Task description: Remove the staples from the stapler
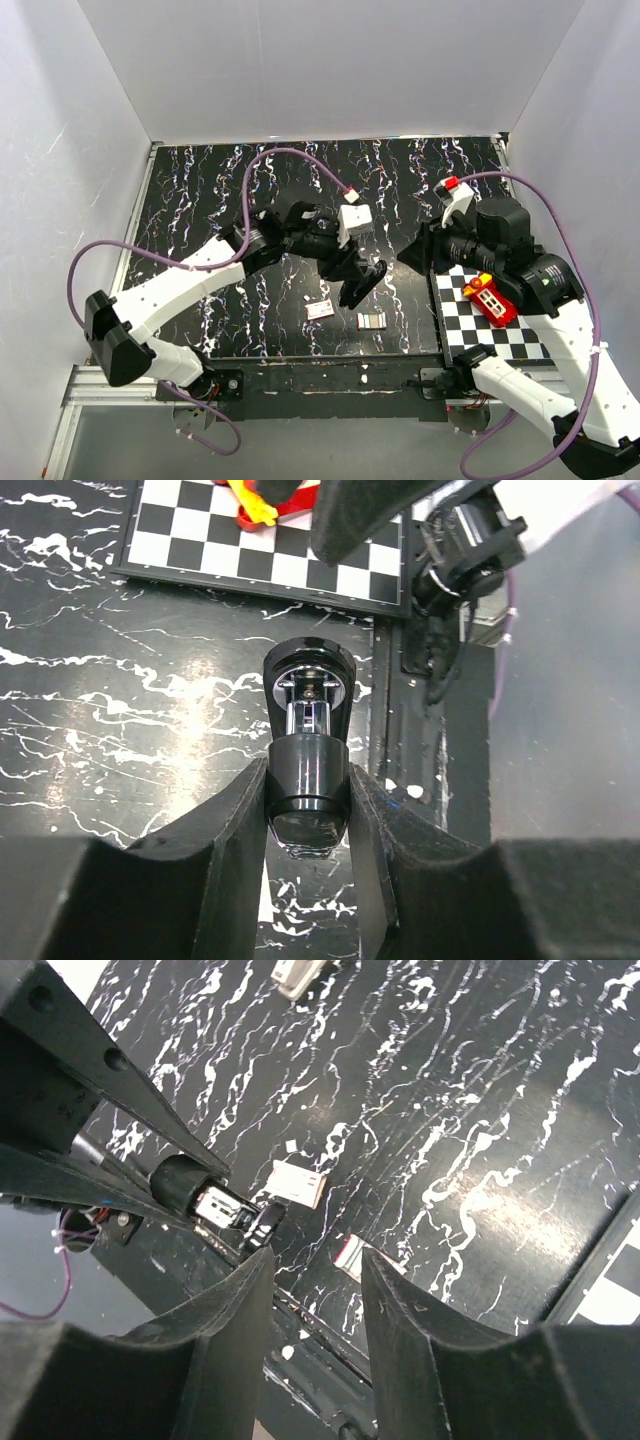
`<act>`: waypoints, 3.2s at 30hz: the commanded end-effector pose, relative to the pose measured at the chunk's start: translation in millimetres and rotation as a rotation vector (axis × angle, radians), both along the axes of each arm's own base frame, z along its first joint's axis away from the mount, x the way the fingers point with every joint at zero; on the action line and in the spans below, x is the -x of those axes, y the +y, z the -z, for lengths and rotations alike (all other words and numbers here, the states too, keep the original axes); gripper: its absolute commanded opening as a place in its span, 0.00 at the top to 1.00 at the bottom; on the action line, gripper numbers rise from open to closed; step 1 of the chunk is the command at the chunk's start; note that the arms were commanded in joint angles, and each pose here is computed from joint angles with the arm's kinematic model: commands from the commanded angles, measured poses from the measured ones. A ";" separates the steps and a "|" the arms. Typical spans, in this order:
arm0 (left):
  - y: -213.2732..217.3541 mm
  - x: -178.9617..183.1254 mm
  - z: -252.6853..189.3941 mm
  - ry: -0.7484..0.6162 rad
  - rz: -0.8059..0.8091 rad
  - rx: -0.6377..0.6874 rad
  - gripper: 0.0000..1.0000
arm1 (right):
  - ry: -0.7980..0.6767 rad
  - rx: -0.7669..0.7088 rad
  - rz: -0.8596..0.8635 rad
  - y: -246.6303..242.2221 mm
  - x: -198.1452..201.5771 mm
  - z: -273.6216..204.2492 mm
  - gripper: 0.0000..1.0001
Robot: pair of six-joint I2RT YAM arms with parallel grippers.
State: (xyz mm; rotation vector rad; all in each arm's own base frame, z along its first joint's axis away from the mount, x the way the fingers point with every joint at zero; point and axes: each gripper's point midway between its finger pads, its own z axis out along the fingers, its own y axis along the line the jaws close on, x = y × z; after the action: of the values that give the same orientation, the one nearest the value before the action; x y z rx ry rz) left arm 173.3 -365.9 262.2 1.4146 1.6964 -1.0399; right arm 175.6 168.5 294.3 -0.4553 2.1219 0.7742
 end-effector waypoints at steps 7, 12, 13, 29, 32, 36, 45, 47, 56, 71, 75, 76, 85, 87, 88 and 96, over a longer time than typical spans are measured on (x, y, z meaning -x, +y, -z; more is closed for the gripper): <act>37.8 45.7 -55.8 0.016 0.171 0.204 1.00 | -0.100 -0.077 -0.340 47.0 20.8 -42.4 0.46; 44.6 58.0 -54.8 0.064 0.246 0.220 1.00 | -0.148 -0.075 -0.458 65.7 30.6 -56.8 0.46; 45.0 59.0 -52.4 0.076 0.255 0.217 1.00 | -0.156 -0.076 -0.473 68.1 31.7 -59.7 0.46; 49.2 64.4 -34.9 0.158 0.299 0.237 1.00 | -0.106 0.002 -0.637 99.2 49.7 -36.6 0.47; 48.5 63.9 -33.3 0.167 0.299 0.234 1.00 | -0.089 0.008 -0.665 102.3 54.5 -30.1 0.47; 47.9 62.7 -31.6 0.173 0.296 0.230 1.00 | -0.065 0.010 -0.696 103.8 63.2 -21.7 0.48; 49.2 61.6 -34.6 0.171 0.295 0.243 1.00 | -0.039 0.031 -0.750 107.1 71.4 -6.1 0.48; 49.2 60.8 -34.1 0.170 0.292 0.243 1.00 | -0.040 0.031 -0.758 108.5 72.7 -5.4 0.49; 49.7 61.3 -33.9 0.176 0.294 0.243 1.00 | -0.012 0.045 -0.791 115.5 77.7 2.6 0.54; 54.5 53.4 -47.6 0.086 0.225 0.296 1.00 | 0.039 0.091 -0.827 104.4 95.3 20.3 0.99; 60.9 48.2 -59.0 0.036 0.181 0.344 1.00 | 0.072 0.077 -0.823 96.1 106.0 34.4 0.99; 61.8 48.4 -60.7 0.027 0.180 0.350 1.00 | 0.073 0.075 -0.820 93.8 107.9 37.3 0.99; 66.2 44.2 -67.2 -0.016 0.147 0.373 1.00 | 0.113 0.018 -0.772 77.1 125.4 57.7 0.99; 65.9 42.7 -67.0 -0.016 0.142 0.372 1.00 | 0.120 0.010 -0.767 75.3 127.8 60.2 0.99; 66.0 41.9 -67.2 -0.018 0.139 0.372 1.00 | 0.125 0.008 -0.764 74.4 128.7 61.5 0.99; 65.6 43.2 -66.8 -0.011 0.153 0.373 1.00 | 0.109 -0.022 -0.742 78.1 125.8 54.4 0.99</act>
State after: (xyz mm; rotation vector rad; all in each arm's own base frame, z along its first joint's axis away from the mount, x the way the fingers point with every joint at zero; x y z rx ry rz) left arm 115.4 -299.0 294.7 1.3484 1.4729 -1.4404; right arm 64.1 252.2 246.6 -1.2642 1.9246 1.1949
